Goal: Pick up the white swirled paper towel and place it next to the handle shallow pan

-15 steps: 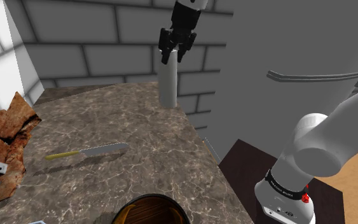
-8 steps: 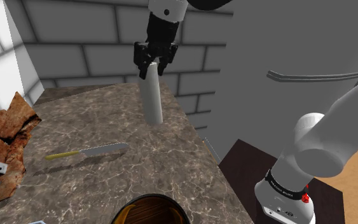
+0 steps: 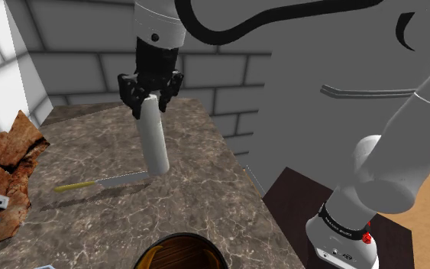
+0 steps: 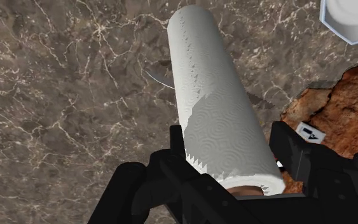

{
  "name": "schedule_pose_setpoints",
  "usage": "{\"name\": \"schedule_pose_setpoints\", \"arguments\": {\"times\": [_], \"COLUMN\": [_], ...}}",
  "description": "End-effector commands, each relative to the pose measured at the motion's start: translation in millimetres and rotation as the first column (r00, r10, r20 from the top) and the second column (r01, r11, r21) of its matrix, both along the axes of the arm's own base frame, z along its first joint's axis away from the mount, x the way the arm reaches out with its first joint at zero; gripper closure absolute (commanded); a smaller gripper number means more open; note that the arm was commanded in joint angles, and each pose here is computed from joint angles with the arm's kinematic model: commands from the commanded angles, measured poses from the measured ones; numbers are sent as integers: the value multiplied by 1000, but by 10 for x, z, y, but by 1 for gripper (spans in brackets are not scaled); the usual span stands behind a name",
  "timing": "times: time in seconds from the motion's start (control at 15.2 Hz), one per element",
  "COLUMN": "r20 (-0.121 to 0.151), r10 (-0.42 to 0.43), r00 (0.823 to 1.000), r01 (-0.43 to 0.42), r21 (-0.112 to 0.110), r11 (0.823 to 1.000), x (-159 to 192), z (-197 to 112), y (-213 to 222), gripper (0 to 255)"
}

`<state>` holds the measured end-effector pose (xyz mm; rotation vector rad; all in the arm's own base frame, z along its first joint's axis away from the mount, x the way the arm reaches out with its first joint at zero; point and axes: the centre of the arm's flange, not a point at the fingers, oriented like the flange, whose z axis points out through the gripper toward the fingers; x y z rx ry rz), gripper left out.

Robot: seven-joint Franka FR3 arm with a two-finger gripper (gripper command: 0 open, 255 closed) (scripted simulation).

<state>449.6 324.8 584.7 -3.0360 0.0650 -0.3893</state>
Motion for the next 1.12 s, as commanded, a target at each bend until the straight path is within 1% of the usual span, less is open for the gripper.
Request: {"name": "schedule_pose_setpoints", "arguments": {"times": [0.0, 0.92, 1.06], "r20": [0, 0, 0], "r10": [-1, -1, -1], "r00": [1000, 1000, 1000], "r01": [1, 1, 1], "r21": [1, 1, 1], "r11": [1000, 1000, 1000], "x": [-26, 65, 65], "z": [-93, -702, -807], "y": [267, 2016, 2016], "gripper": [255, 255, 255]}}
